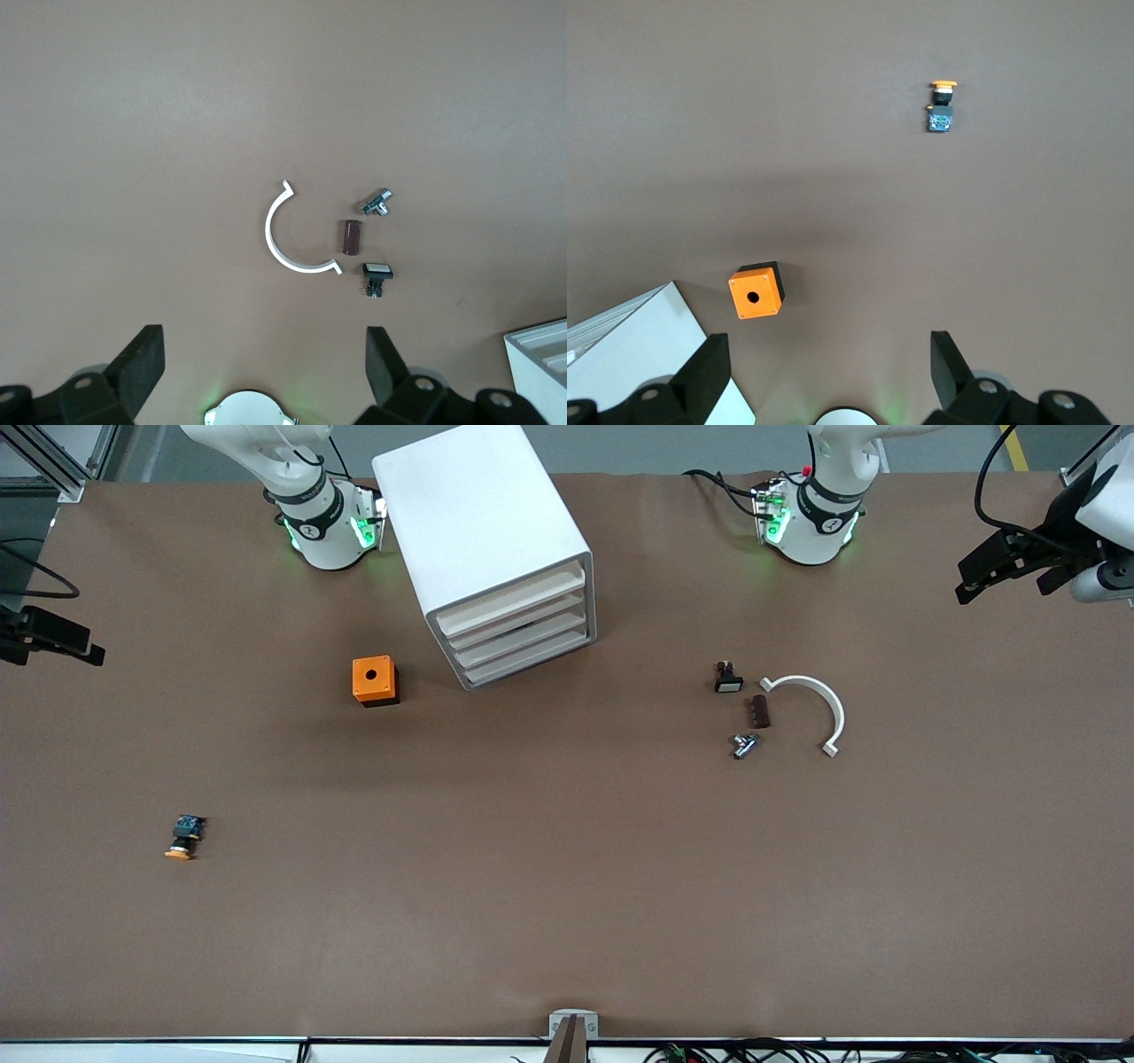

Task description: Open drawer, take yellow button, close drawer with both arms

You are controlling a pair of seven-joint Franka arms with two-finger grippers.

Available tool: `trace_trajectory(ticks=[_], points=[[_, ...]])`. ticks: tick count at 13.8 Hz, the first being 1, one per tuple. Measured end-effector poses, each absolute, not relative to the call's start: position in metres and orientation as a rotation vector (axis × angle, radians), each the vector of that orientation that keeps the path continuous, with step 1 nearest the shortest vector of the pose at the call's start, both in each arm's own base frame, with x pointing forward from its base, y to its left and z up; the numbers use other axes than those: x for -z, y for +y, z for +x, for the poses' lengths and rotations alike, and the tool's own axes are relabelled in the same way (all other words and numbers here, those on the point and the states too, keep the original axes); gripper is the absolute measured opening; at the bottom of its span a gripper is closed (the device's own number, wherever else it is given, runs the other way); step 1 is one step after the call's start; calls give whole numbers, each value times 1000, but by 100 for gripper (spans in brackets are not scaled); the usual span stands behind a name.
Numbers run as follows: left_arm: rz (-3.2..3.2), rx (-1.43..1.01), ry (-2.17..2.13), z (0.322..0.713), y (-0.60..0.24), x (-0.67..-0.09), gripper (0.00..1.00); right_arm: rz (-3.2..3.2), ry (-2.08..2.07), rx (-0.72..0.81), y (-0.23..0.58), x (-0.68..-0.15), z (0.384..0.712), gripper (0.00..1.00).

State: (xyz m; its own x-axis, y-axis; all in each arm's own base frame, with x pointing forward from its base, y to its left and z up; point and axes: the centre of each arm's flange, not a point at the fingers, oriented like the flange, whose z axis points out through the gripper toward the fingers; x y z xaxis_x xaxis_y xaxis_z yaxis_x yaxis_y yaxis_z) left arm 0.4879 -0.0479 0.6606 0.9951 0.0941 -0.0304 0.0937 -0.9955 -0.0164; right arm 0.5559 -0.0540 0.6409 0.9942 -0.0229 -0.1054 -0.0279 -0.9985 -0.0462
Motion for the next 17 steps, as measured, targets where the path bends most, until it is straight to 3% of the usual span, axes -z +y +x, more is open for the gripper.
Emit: trace_trajectory(ticks=[5, 17], points=[[-3123, -42, -145, 488, -49, -661, 100, -3099, 0, -93, -42, -670, 534, 100], [-3123, -43, -147, 489, -48, -658, 100, -3102, 115, -87, -51, -653, 537, 100]])
